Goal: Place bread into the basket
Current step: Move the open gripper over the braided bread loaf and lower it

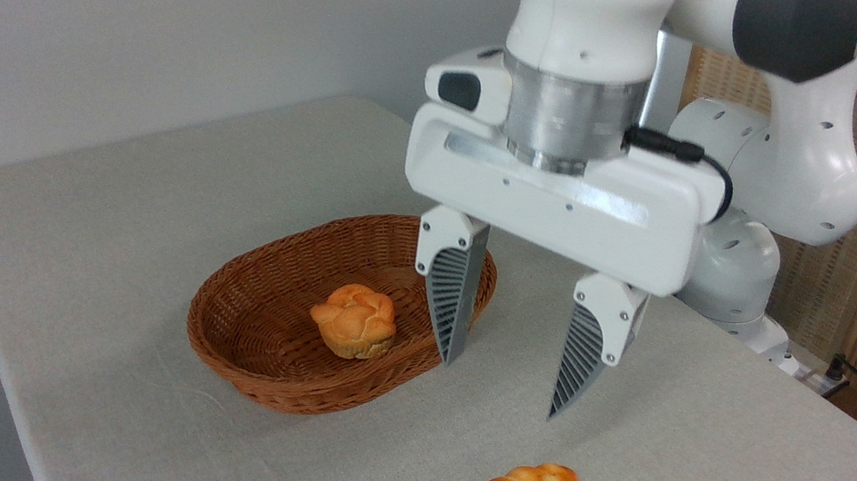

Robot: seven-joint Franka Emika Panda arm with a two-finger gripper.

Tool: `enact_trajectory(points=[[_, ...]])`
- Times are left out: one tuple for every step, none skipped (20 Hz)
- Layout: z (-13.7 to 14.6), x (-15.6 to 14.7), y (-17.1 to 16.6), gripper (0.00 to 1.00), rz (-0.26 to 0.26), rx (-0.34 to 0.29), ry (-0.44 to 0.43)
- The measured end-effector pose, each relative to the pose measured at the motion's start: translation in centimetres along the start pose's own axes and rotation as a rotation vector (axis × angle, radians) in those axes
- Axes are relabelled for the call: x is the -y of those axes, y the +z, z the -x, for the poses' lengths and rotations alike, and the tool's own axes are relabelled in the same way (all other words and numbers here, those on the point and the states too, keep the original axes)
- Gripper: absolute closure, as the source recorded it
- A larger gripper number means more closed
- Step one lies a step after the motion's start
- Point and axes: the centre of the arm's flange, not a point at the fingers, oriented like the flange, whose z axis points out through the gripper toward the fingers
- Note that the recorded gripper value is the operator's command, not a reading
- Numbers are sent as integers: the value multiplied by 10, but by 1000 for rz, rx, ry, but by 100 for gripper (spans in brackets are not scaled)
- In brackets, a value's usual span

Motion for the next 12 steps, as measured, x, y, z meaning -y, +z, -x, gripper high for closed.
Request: enact_trajectory(points=[[1,-1,6,0,7,9,0],[3,-2,11,0,12,16,0],[3,-3,14,0,15,20,1],[4,-3,17,0,19,24,1],[4,-4,20,0,22,28,1],[5,-4,21,0,23,31,1],[5,-5,24,0,26,34,1],[6,-5,27,0,30,39,-1],[7,-4,29,0,32,42,-2],[8,-4,33,0,32,43,-3],[8,-4,37,0,30,42,-3],[7,-4,41,0,25,38,-3]])
